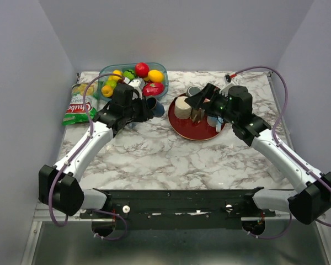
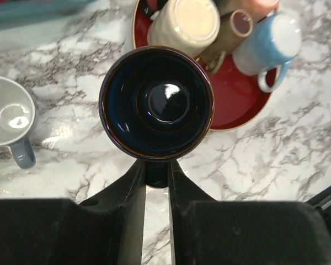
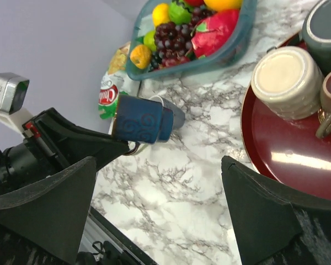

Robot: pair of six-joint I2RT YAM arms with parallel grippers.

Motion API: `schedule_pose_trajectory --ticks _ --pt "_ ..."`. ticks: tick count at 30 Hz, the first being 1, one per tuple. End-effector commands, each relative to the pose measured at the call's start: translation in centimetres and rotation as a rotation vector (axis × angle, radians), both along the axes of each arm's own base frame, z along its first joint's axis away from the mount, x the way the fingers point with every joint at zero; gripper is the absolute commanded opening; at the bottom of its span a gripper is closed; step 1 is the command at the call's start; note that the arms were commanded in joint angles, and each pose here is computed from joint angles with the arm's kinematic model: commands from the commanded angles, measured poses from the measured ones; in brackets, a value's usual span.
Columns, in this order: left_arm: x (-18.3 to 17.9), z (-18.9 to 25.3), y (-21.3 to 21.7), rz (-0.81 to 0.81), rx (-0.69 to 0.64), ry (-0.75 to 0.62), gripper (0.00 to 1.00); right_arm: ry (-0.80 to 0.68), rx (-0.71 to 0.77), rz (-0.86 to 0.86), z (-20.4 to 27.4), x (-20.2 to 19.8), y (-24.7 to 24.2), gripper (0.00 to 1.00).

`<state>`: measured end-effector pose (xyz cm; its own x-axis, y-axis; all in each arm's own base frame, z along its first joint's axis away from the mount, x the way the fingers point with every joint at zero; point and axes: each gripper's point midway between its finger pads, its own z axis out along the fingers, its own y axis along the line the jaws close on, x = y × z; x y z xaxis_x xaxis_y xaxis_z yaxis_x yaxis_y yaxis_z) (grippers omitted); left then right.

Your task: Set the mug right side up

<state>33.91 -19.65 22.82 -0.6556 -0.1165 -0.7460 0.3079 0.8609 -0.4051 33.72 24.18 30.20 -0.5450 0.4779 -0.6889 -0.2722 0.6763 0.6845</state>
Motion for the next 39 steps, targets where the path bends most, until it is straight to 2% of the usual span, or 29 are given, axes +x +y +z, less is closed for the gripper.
schedule_pose_trajectory --ticks 1,10,16,21,33,34,36,39 --pt "0.8 -2.1 0.4 0.011 0.071 0.000 0.00 0.075 -0.059 0.030 -3.2 -0.3 0.2 1.00" --pt "0.9 -8.0 0.5 0.041 0.203 0.063 0.00 0.124 -0.124 0.054 -5.9 -1.4 -0.4 1.00" --pt "2.2 -11.2 1.2 0.115 0.319 0.081 0.00 0.135 -0.152 0.027 -6.9 -1.0 -0.8 1.00" --pt "3.2 -12.9 2.3 0.176 0.397 0.078 0.00 0.150 -0.193 -0.065 -8.7 -1.0 -2.7 1.00" --pt "4.5 -16.3 3.7 0.201 0.539 0.084 0.00 0.153 -0.235 -0.095 -9.7 0.0 -3.1 1.00" --pt "4.6 -16.7 3.8 0.206 0.548 0.090 0.01 0.156 -0.234 -0.100 -9.8 0.0 -3.1 1.00" --pt "4.8 -16.7 3.9 0.210 0.559 0.090 0.09 0.166 -0.247 -0.114 -10.2 0.2 -3.3 1.00" --pt "4.9 -16.4 3.9 0.215 0.557 0.089 0.29 0.178 -0.276 -0.145 -10.5 0.6 -3.9 1.00"
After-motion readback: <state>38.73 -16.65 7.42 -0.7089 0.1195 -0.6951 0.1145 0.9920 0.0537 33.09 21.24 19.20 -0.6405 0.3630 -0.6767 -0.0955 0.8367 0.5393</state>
